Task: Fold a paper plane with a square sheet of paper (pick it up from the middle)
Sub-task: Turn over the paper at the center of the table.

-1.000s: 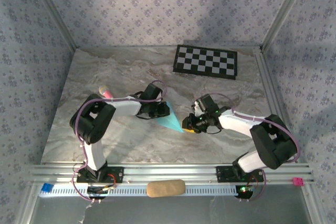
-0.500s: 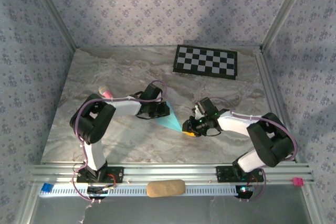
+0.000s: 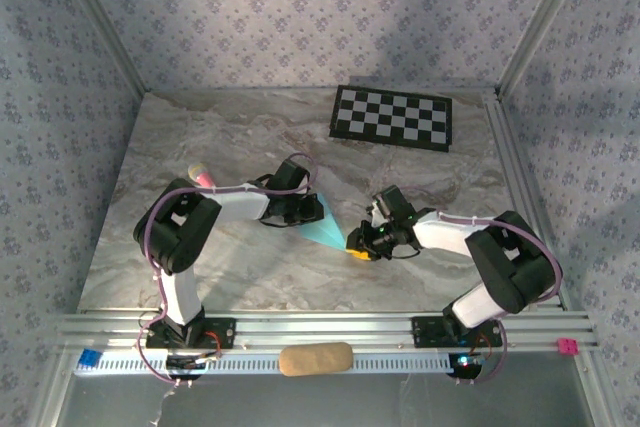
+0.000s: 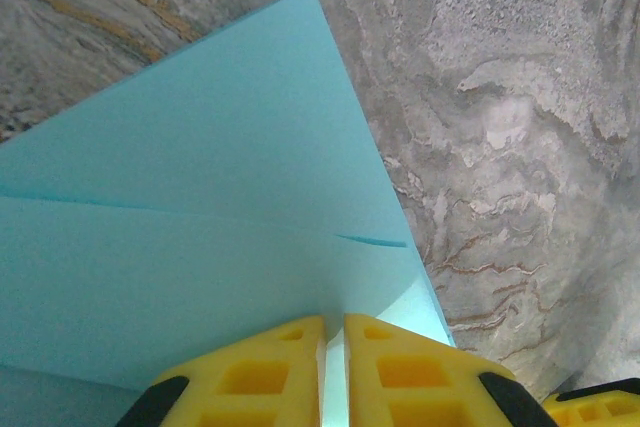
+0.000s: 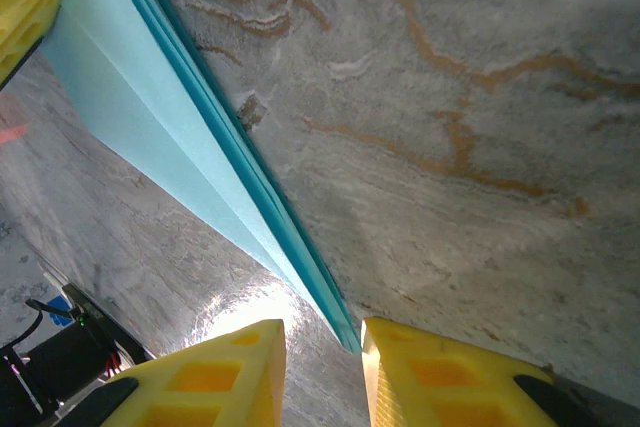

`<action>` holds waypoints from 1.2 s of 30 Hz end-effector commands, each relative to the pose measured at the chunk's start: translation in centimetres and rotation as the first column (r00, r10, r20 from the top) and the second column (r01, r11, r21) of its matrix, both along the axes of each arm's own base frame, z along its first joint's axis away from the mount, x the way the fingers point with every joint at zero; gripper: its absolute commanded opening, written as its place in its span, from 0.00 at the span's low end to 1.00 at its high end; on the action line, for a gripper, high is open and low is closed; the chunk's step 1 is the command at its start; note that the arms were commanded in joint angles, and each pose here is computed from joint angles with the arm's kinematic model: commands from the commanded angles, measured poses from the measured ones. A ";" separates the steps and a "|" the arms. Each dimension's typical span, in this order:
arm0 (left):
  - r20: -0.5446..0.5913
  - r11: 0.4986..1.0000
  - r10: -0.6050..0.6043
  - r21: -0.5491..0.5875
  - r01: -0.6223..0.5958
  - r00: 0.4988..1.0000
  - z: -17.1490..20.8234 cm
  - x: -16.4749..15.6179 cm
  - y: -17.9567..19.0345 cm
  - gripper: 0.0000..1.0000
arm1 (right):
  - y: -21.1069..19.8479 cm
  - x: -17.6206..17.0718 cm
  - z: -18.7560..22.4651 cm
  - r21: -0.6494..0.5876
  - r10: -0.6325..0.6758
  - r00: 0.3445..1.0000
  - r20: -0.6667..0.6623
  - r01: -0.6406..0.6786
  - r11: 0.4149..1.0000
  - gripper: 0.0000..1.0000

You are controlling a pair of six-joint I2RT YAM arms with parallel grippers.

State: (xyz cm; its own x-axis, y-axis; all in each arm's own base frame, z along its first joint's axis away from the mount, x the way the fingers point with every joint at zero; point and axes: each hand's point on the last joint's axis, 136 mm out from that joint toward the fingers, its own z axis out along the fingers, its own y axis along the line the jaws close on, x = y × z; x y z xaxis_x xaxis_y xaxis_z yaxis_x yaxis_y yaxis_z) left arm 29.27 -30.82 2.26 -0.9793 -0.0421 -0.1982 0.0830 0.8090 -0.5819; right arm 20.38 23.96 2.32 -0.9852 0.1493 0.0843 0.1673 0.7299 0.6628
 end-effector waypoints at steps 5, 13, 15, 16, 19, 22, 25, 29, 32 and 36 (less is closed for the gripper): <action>-0.034 1.000 0.004 0.028 -0.003 0.999 -1.3 -0.5 0.4 0.15 | 1.2 1.6 0.6 0.058 -0.021 0.998 0.062 0.018 0.998 0.27; -0.029 1.000 0.009 0.022 -0.008 1.000 -1.1 -0.3 0.2 0.15 | 1.2 2.0 0.8 0.089 -0.028 0.996 0.083 0.020 0.996 0.27; -0.028 1.000 0.010 0.019 -0.009 1.000 -1.1 -0.2 0.2 0.14 | 1.6 2.1 1.1 0.113 -0.019 0.996 0.090 0.009 0.994 0.27; -0.028 1.000 0.009 0.017 -0.009 1.000 -1.0 -0.2 0.1 0.15 | 1.7 2.1 1.2 0.118 -0.015 0.996 0.093 0.004 0.993 0.27; -0.027 1.000 0.011 0.015 -0.010 1.000 -1.0 -0.2 0.1 0.15 | 1.8 2.1 1.2 0.126 -0.006 0.995 0.095 -0.006 0.992 0.26; -0.029 1.000 0.014 0.009 -0.013 0.999 -0.9 -0.3 0.1 0.15 | 1.8 2.2 1.1 0.122 -0.002 0.995 0.096 -0.010 0.992 0.24; -0.028 1.000 0.015 0.006 -0.015 0.999 -0.8 -0.2 0.1 0.15 | 1.8 2.0 0.8 0.125 0.009 0.996 0.089 -0.020 0.992 0.21; -0.024 1.000 0.016 -0.001 -0.016 1.000 -0.5 -0.2 -0.1 0.15 | 1.6 2.0 0.7 0.126 0.008 0.996 0.089 -0.019 0.992 0.11; -0.016 1.000 0.018 -0.019 -0.018 1.000 0.2 0.0 -0.3 0.15 | 1.6 1.9 0.9 0.136 0.016 0.995 0.095 -0.029 0.990 0.05; 0.016 0.998 0.013 -0.063 -0.012 1.000 2.3 0.4 -0.9 0.20 | 1.2 1.8 1.3 0.129 0.025 0.993 0.116 -0.040 0.991 0.00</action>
State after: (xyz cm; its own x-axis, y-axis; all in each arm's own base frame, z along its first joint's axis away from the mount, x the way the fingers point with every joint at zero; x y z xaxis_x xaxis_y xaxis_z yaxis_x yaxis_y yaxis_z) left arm 29.41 -31.09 2.48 -0.9798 -0.0613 -0.1902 0.0660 0.7988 -0.5979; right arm 22.68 25.58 3.32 -0.9911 0.1331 -0.0004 0.0859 0.6421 0.7618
